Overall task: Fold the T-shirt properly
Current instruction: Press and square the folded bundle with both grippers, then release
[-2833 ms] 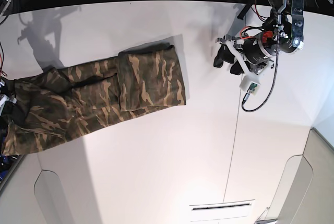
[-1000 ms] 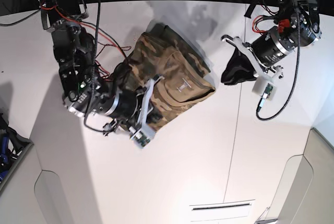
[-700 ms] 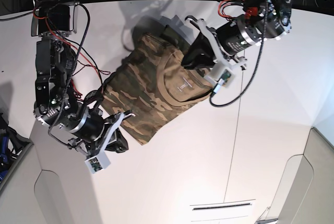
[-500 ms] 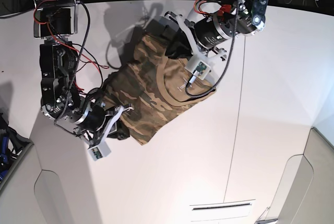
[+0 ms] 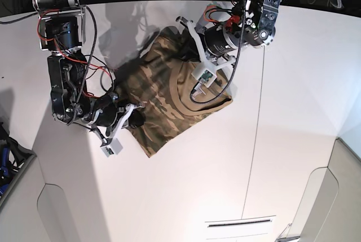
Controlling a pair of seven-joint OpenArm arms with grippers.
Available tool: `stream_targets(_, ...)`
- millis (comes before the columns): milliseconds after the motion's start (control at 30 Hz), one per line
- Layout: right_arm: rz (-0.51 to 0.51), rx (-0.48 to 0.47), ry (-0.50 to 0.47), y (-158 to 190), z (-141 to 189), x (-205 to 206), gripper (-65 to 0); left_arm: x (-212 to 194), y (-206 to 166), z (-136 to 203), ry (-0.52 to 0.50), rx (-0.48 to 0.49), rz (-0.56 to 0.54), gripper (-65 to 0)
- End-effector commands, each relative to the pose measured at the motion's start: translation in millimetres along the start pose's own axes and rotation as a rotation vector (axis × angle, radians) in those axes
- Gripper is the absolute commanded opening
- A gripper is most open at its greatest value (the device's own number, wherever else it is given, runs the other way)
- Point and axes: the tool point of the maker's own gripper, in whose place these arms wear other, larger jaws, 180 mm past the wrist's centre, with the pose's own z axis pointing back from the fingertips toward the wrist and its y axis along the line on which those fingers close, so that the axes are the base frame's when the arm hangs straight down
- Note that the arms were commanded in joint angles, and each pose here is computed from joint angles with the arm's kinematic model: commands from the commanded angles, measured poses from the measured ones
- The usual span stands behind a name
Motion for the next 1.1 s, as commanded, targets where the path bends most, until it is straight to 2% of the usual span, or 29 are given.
stream_targets(0,0.017,0.015,-0.002,1.5,6.2,8.0,-65.0,-0.4,21.8,3.7,0.026,0.073,-0.038,-57.9)
stream_targets(67,0.014,0.04,-0.004,6.1,11.6,3.9,-65.0,2.0,37.1,6.1,0.034,0.122,-0.069,-58.0)
stream_targets(200,0.045,0.049,-0.03,19.9,25.2,-9.8,-65.0,14.3,80.8,18.3,0.027,0.288,-0.11,-58.0)
stream_targets(333,0.048,0.104,-0.048,51.4,34.8,-31.9,-65.0,29.8,106.3,29.1,-0.007,0.366,-0.13,-58.0)
stream_targets(467,0.031,0.146,-0.053,75.6,38.9,-51.7,-65.0,48.5,117.9,30.6,-0.037,0.399,-0.143,-57.9)
stream_targets(633,0.032,0.152,-0.054,85.9,42.8,-62.0,-65.0,57.5,127.8,34.8,-0.058,0.449,-0.113,-57.9)
stream_targets(833,0.053,0.102,-0.112,71.2,47.7,-39.6,-65.0,71.7,120.4,42.3,-0.087,0.446,-0.129,-58.0)
stream_targets(1067,0.075,0.023,-0.199,45.2,60.8,-3.3,-65.0,56.4,111.1,48.2,-0.071,0.455,-0.092,-57.9)
